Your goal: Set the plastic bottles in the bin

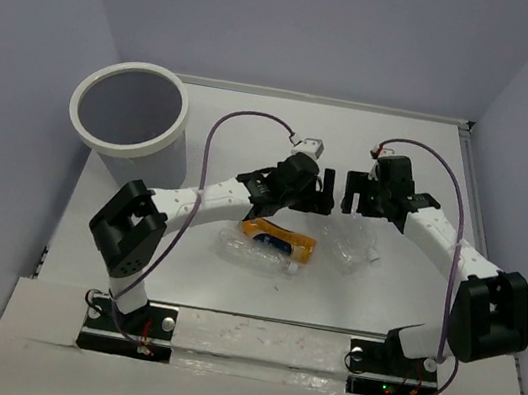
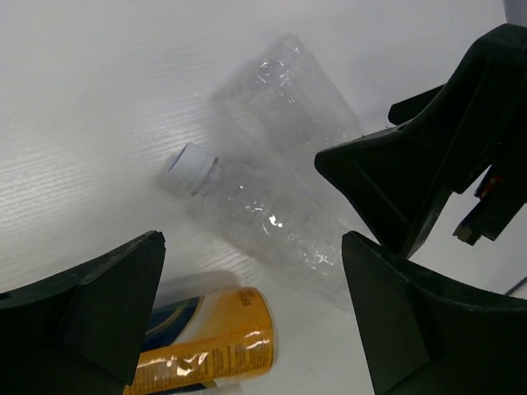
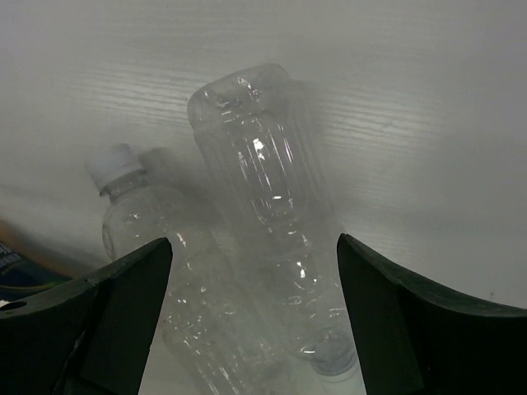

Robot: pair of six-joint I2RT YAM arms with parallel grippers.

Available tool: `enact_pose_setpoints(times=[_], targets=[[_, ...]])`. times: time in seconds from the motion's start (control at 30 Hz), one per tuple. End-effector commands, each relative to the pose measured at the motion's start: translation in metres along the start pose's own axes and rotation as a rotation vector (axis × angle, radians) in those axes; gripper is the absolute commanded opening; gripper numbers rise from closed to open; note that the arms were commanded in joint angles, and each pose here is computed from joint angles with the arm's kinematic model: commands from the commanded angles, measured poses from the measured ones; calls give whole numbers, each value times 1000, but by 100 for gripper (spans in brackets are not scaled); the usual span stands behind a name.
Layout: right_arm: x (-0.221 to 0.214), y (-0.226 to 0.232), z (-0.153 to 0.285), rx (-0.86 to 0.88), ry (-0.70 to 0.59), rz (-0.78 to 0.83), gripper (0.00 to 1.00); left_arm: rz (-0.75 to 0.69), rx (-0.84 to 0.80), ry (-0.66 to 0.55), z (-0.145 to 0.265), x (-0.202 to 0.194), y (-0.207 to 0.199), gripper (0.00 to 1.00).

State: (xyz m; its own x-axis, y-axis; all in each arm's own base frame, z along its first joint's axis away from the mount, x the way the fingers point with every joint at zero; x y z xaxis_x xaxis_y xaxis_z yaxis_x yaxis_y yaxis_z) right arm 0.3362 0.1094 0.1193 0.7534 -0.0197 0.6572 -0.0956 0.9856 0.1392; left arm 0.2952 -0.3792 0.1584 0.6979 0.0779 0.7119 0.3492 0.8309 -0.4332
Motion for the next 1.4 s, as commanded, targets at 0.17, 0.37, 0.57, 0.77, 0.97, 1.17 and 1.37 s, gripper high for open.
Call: enact_pose_setpoints(times=[0.17,0.37,0.57,0.77,0.97,1.17,1.37], targets=[[9,-12,-34,6,65,51,86,-77,129,93,-33,1,3,98],[8,-21,-46,3,71,26,83,-78,163,156,-44,-16,14,98],[10,-42,-45,-53,49,-43,77,-67,144,190,-45,-27,14,98],[23,-57,-26,-97,-49,-93,73,-55,97,257,-63,-43,6,99],[27,-56,-16,-92,-85,-101,71,-51,100,264,-73,-48,7,99],[32,-60,-9,-102,-117,-112,63,-23,70,255,-88,-47,-1,98],[17,-65,-22,-118,-54,-137,83,-7,42,270,-100,-50,-6,95]])
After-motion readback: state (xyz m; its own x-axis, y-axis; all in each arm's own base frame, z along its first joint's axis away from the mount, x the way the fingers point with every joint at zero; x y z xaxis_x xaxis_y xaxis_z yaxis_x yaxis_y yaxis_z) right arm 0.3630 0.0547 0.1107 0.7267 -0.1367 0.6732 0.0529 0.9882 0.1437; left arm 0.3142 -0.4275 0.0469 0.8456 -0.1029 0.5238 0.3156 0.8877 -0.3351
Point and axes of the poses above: each gripper's point midway between its finger pads, its own z axis back along the fingers, its own y axis along the line the jaws close on, x = y × z, the point moved 1 cm from there along z, back along the fingers, and after that the axes turned 2 degrees about -z, right-handed, at the moved point
